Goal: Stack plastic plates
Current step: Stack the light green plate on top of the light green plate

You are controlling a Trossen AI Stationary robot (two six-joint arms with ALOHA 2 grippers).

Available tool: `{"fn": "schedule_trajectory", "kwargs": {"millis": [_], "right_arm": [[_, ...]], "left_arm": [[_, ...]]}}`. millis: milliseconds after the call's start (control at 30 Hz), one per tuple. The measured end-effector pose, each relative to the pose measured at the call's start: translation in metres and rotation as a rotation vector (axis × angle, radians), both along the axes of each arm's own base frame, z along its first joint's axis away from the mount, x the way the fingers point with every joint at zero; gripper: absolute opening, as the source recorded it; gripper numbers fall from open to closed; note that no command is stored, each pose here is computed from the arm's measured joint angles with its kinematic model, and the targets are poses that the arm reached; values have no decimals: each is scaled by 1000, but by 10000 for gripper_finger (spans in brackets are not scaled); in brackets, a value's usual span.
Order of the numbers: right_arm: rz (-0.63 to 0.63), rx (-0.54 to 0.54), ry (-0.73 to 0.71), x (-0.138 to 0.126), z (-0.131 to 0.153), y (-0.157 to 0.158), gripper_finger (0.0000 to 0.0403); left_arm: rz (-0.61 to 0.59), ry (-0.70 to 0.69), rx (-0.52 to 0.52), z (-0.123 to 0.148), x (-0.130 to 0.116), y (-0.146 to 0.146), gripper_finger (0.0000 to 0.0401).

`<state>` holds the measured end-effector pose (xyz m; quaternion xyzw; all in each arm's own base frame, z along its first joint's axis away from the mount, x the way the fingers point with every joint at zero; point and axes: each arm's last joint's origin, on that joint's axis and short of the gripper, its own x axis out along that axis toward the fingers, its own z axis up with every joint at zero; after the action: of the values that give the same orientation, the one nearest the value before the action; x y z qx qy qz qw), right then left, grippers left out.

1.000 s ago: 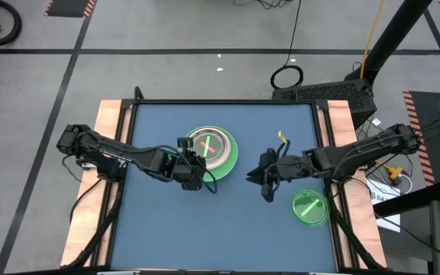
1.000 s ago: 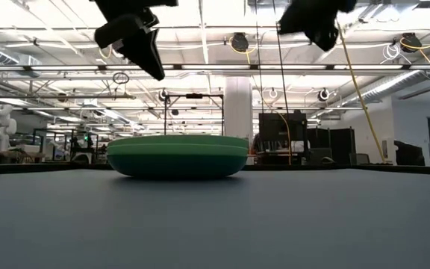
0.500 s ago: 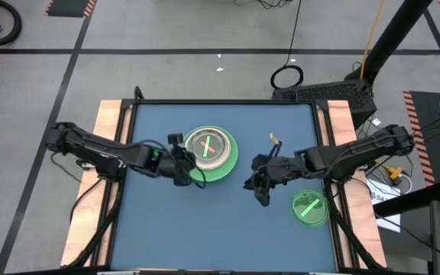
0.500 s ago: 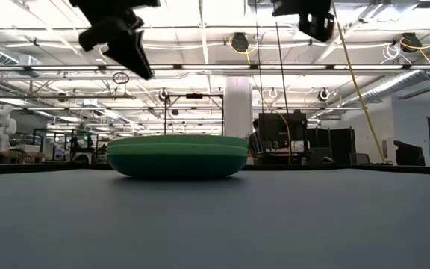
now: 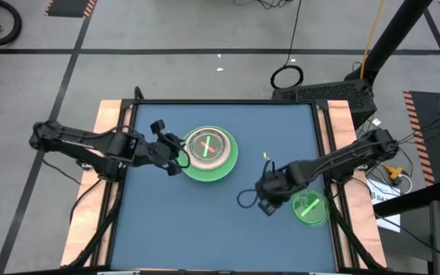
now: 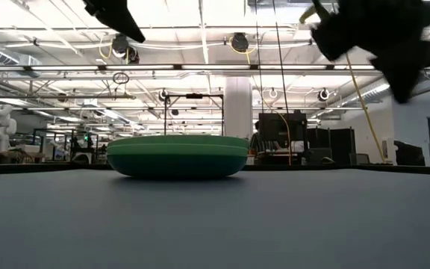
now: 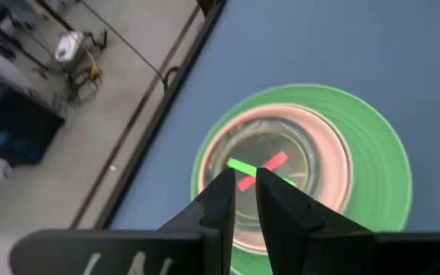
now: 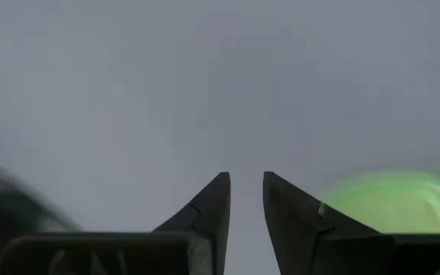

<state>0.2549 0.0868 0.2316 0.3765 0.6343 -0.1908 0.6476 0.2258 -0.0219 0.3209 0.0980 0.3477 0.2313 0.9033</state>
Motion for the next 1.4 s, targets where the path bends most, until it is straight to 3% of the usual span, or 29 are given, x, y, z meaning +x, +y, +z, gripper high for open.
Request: {"fn": "schedule_trajectory", "kwargs": {"millis": [200, 467, 1267, 1400], "right_arm": [[-90, -103, 321, -20, -27, 8, 73], [-140, -85, 390, -32, -61, 19, 73], [-81, -124, 462, -23, -94, 24, 73], [-65, -123, 459, -22, -95, 24, 58]], "left_arm": [[-4, 38, -12, -6, 0, -5, 63], [-11, 35, -13, -6, 0, -7, 63], [-35, 42, 10, -5, 1, -7, 63], [-36, 40, 11, -5, 1, -7, 63]]}}
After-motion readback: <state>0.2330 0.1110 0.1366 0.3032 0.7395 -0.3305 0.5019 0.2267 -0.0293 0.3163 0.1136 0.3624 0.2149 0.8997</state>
